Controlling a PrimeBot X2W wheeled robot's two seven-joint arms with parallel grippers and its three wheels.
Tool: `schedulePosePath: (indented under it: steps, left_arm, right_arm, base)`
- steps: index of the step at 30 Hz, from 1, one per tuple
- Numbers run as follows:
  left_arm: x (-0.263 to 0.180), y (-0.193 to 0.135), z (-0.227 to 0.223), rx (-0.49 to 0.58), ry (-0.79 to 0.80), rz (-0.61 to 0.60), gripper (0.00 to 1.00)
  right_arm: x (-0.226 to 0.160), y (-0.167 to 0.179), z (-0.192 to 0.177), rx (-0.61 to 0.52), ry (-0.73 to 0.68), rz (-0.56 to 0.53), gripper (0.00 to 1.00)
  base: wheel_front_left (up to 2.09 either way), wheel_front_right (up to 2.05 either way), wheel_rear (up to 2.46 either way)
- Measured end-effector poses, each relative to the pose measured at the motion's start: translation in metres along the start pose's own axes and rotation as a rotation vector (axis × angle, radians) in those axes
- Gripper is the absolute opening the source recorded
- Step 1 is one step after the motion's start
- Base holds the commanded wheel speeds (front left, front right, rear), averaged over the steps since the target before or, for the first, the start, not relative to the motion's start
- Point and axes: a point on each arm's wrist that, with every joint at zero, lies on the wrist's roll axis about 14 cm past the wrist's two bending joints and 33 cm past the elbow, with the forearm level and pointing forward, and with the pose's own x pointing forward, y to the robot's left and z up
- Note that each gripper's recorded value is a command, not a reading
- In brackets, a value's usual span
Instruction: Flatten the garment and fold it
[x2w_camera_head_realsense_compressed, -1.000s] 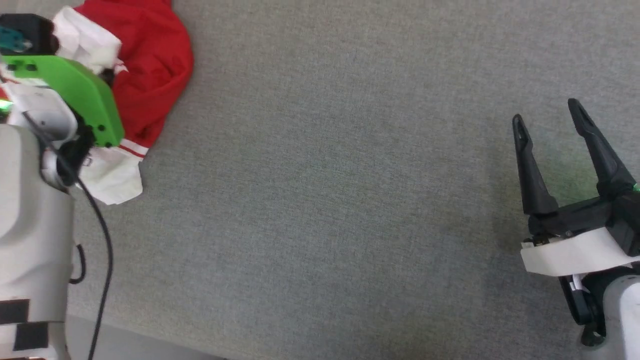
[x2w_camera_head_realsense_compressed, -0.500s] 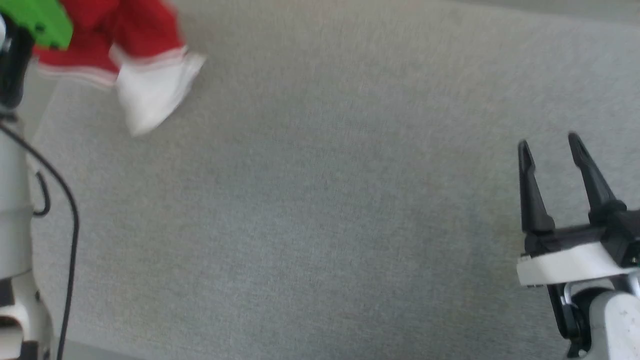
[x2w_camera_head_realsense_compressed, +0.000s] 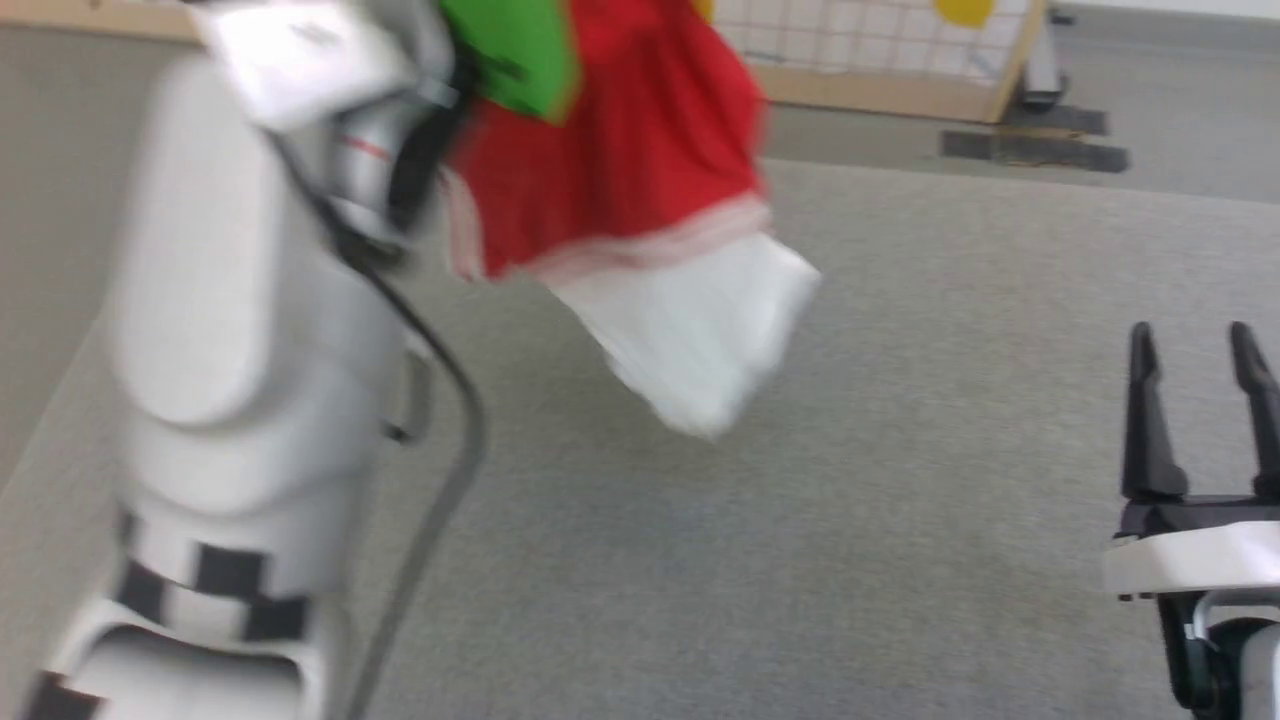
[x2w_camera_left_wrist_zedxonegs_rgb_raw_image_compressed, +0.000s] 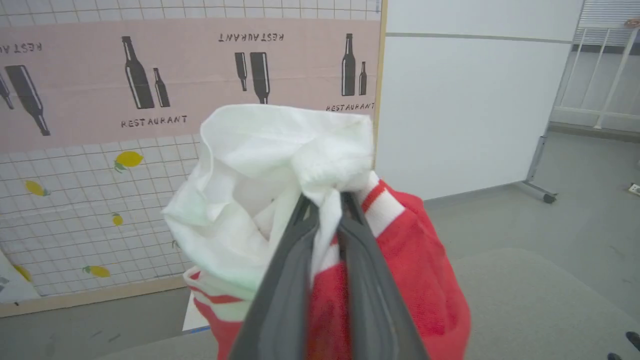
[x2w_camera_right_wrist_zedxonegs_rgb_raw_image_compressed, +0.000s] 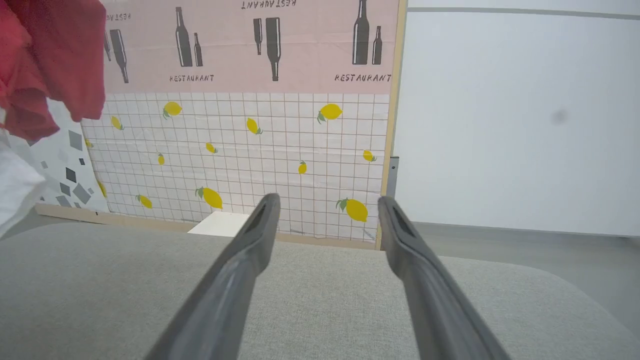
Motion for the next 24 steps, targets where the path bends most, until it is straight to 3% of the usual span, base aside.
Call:
schedulePosePath:
  steps: [5, 10, 16, 18, 23, 24]
  left_arm:
    - [0.004, -0.065, -0.032, -0.134, 0.051, -0.141, 0.00]
    - [-0.002, -0.117, -0.101, -0.229, 0.180, -0.233, 0.00]
    - [-0.019, -0.126, -0.230, -0.338, 0.467, -0.113, 0.00]
    - [-0.028, -0.119, -0.274, -0.316, 0.577, -0.058, 0.00]
    - [-0.041, -0.107, -0.338, -0.276, 0.727, 0.013, 0.00]
    - [-0.040, -0.107, -0.342, -0.278, 0.726, 0.013, 0.26]
  right_arm:
    - [-0.013, -0.034, 0.014, -0.032, -0.026, -0.095, 1.00]
    - [-0.024, -0.055, 0.010, -0.046, -0.006, -0.156, 1.00]
    - [-0.025, -0.065, -0.002, -0.038, 0.027, -0.185, 1.00]
    - [-0.024, -0.066, -0.009, -0.037, 0.046, -0.186, 1.00]
    - [-0.026, -0.072, -0.024, -0.040, 0.084, -0.201, 1.00]
    - [-0.027, -0.074, -0.027, -0.043, 0.093, -0.209, 1.00]
  base:
    - [0.00, 0.00, 0.00]
    - [0.00, 0.00, 0.00]
    - [0.00, 0.00, 0.00]
    - [0.00, 0.00, 0.00]
    - [0.00, 0.00, 0.00]
    - [0.00, 0.00, 0.00]
